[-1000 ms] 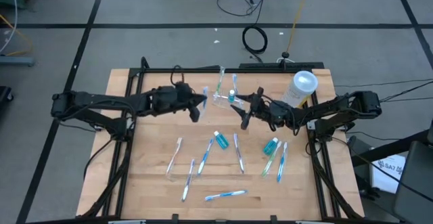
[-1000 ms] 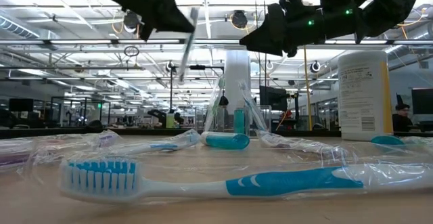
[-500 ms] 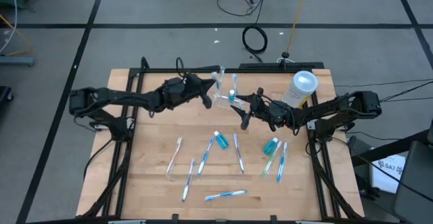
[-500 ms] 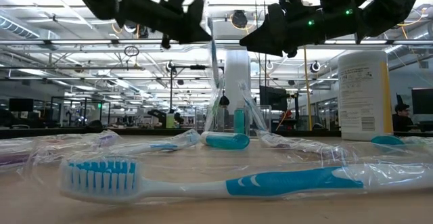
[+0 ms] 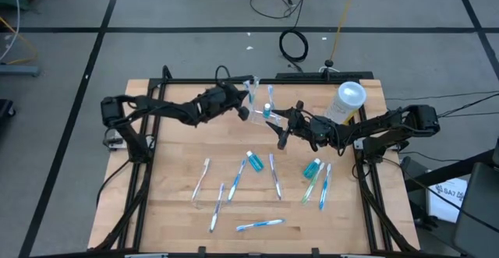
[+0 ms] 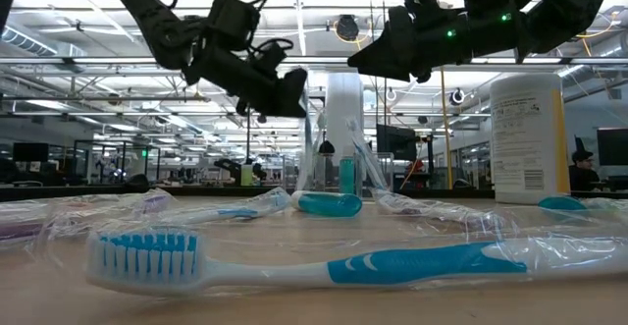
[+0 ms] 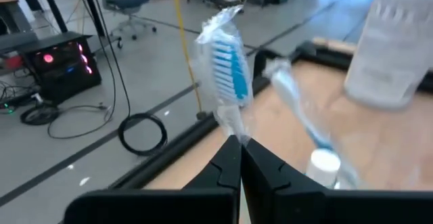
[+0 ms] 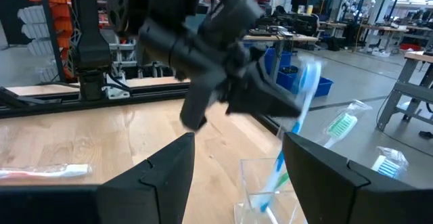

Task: Pick & Place toothbrushing station
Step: Put the blue toothbrush into the left section of the transparent organizer

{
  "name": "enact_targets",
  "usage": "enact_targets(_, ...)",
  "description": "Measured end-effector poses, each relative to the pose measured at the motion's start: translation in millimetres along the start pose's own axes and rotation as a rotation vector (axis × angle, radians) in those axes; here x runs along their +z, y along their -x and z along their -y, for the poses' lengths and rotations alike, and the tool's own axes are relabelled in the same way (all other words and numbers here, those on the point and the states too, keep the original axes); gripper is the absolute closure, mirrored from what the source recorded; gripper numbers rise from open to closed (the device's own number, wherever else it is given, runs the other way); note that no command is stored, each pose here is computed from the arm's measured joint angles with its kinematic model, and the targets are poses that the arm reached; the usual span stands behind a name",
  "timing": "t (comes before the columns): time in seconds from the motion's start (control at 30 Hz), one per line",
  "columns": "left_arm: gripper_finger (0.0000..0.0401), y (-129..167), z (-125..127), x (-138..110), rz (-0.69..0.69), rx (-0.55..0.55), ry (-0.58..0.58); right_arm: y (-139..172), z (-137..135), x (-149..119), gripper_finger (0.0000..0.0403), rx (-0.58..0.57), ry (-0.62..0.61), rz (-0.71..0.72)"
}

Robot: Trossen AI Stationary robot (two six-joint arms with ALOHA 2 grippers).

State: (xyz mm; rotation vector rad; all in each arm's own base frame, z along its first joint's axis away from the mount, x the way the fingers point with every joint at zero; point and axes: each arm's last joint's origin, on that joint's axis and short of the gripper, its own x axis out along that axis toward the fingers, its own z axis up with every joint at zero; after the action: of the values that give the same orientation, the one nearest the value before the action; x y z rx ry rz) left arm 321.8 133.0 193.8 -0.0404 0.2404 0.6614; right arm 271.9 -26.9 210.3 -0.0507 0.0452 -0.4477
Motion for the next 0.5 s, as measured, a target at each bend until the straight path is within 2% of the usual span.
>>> enact_targets(0.23,0.0394,-3,4,-10,-0.058,-0.085,-0.090,0,0,0,0.0183,0.000,0.000,-0.001)
enact_targets(0.5,0.0398,-3,1,-14,-0.101,-0.082,-0.165,0,0,0,0.0183,0.000,0.000,-0.001)
